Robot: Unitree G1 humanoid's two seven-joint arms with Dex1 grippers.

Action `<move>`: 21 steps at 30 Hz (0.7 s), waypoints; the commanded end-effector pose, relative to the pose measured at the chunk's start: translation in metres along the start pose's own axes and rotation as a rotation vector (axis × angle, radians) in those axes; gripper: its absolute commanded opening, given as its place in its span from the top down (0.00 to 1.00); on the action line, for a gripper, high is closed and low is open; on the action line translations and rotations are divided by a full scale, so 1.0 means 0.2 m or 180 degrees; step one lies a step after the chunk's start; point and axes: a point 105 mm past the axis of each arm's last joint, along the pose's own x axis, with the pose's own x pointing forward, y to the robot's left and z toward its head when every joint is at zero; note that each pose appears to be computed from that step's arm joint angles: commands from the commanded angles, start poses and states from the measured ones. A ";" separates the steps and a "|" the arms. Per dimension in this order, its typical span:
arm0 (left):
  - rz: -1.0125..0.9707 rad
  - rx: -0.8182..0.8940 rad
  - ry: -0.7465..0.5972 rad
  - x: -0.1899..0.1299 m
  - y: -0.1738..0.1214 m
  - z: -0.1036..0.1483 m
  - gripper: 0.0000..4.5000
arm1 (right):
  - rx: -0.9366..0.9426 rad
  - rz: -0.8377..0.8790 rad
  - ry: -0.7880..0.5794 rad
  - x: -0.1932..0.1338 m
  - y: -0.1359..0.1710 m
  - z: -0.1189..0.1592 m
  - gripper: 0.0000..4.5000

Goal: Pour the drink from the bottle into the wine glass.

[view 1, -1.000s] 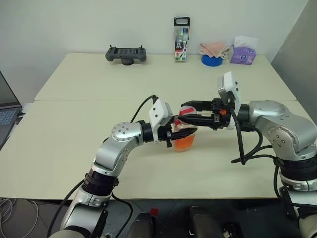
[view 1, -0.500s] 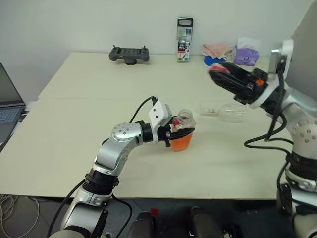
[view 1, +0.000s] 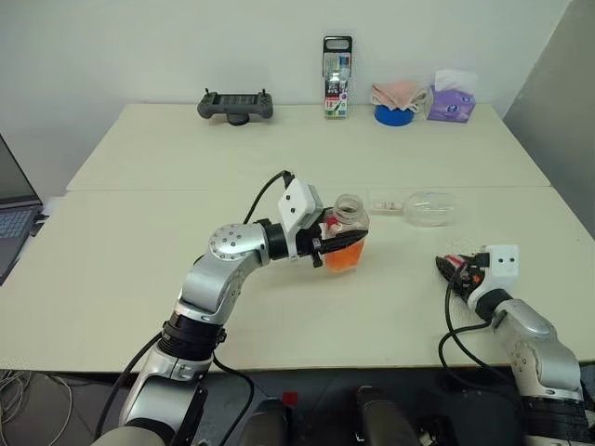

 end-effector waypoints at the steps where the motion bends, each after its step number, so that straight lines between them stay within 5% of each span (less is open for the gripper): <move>1: 0.0108 0.0159 -0.0163 -0.01 0.05 0.09 0.60 | -0.0130 -0.0093 -0.0173 -0.02 -0.05 0.09 0.06; 2: 0.0135 0.0153 -0.0167 -0.02 0.06 0.09 0.60 | -0.0140 -0.0067 -0.0182 -0.02 -0.05 0.10 0.00; 13: 0.0632 0.0162 -0.0196 -0.09 0.26 0.11 0.60 | -0.0614 0.0081 -0.0624 -0.03 -0.01 0.43 0.00; 21: 0.1917 0.0199 0.0016 -0.39 0.62 0.09 0.60 | -0.0821 0.2551 -0.0458 -0.15 0.77 0.54 0.00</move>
